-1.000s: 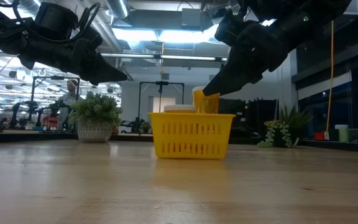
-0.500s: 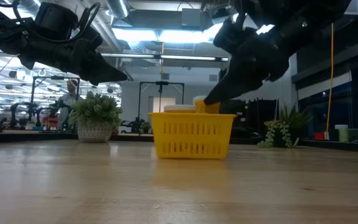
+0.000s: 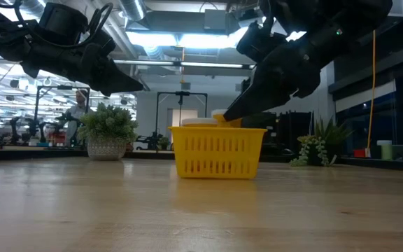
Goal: Pick and place pill bottles into a basket
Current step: Put the orange pill bottle into the yellow bin
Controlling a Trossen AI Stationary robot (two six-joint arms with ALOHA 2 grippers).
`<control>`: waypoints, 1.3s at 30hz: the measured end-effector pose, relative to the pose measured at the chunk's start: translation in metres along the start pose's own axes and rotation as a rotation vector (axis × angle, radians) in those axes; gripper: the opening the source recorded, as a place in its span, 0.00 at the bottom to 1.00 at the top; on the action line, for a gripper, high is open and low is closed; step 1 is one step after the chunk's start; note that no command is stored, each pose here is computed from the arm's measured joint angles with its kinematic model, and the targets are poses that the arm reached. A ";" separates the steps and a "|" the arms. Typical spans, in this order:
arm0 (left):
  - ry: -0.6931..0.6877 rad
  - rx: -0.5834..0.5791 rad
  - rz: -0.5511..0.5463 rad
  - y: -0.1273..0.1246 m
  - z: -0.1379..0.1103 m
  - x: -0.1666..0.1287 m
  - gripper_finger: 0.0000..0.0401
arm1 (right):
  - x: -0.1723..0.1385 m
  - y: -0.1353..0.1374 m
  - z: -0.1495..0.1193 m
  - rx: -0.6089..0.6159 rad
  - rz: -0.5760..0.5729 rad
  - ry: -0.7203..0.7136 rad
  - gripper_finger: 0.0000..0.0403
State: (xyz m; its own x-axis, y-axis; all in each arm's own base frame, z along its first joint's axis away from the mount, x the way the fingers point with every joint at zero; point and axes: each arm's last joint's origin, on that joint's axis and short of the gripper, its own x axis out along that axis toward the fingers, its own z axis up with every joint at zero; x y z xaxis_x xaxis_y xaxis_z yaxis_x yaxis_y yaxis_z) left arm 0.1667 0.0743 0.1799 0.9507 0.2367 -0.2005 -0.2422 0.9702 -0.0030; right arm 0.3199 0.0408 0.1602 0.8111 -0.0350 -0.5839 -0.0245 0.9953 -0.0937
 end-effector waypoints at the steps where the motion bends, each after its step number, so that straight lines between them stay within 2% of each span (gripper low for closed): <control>1: 0.000 0.000 0.000 0.000 0.000 0.000 0.01 | 0.000 0.000 0.000 0.000 0.000 0.000 0.54; 33: 0.000 0.000 0.000 0.000 0.000 0.000 0.01 | 0.000 -0.001 -0.003 -0.031 -0.026 0.030 0.54; 39: 0.000 0.000 0.000 0.000 0.000 0.000 0.03 | 0.003 0.000 -0.005 -0.037 -0.036 0.035 0.58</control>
State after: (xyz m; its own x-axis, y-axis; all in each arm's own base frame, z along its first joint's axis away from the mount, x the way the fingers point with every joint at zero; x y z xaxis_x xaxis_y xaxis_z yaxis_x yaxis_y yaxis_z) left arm 0.1667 0.0743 0.1798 0.9507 0.2363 -0.2009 -0.2420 0.9703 -0.0035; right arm 0.3193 0.0398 0.1548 0.7908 -0.0746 -0.6076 -0.0174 0.9894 -0.1442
